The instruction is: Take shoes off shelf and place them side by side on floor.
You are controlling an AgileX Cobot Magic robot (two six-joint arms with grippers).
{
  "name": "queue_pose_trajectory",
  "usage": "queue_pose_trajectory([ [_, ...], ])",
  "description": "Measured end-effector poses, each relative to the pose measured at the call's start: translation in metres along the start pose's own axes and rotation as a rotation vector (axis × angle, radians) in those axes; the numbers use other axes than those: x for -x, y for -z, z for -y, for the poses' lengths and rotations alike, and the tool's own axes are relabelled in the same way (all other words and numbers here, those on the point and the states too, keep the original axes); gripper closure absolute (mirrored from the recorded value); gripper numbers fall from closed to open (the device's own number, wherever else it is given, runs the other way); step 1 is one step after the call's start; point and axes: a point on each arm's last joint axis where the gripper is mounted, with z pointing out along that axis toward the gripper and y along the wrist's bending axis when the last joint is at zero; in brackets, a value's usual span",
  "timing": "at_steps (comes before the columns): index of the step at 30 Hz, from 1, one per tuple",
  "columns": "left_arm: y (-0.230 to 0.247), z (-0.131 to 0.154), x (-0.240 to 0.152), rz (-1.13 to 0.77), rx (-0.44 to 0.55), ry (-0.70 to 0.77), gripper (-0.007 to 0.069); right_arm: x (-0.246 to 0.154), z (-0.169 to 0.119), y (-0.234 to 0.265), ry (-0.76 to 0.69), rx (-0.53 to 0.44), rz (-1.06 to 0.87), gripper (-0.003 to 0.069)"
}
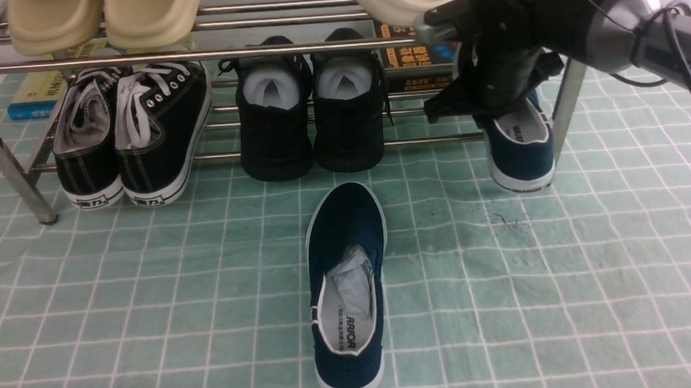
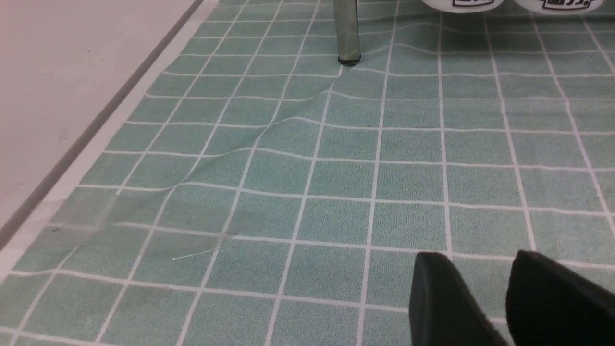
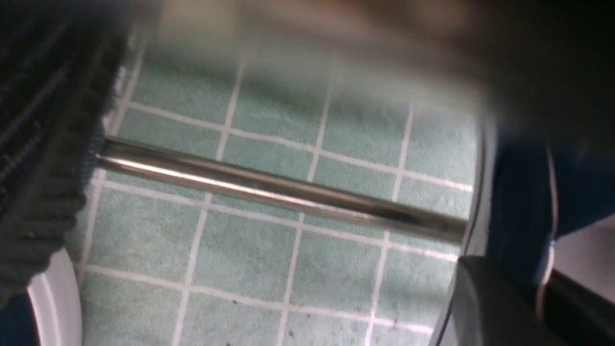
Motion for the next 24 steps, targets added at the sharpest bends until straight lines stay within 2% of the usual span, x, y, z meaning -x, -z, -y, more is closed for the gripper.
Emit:
queue_pose_trajectory([
  [4,0.000,0.000,0.000,0.000,0.000,0.000,0.0384,-0.008,0.002,0.016,-0.004,0.007,-0.088,0.0631],
  [9,0.000,0.000,0.000,0.000,0.000,0.000,0.0384,-0.016,-0.005,0.057,-0.009,0.078,-0.127,0.0631],
  [12,0.000,0.000,0.000,0.000,0.000,0.000,0.0384,-0.021,-0.016,0.101,-0.019,0.185,-0.101,0.0631],
  [16,0.000,0.000,0.000,0.000,0.000,0.000,0.0384,-0.038,-0.030,0.133,-0.006,0.283,-0.100,0.0631],
  [21,0.000,0.000,0.000,0.000,0.000,0.000,0.0384,-0.073,-0.044,0.147,0.034,0.339,-0.171,0.0631],
  [24,0.000,0.000,0.000,0.000,0.000,0.000,0.0384,-0.095,-0.054,0.143,0.055,0.330,-0.243,0.0631],
])
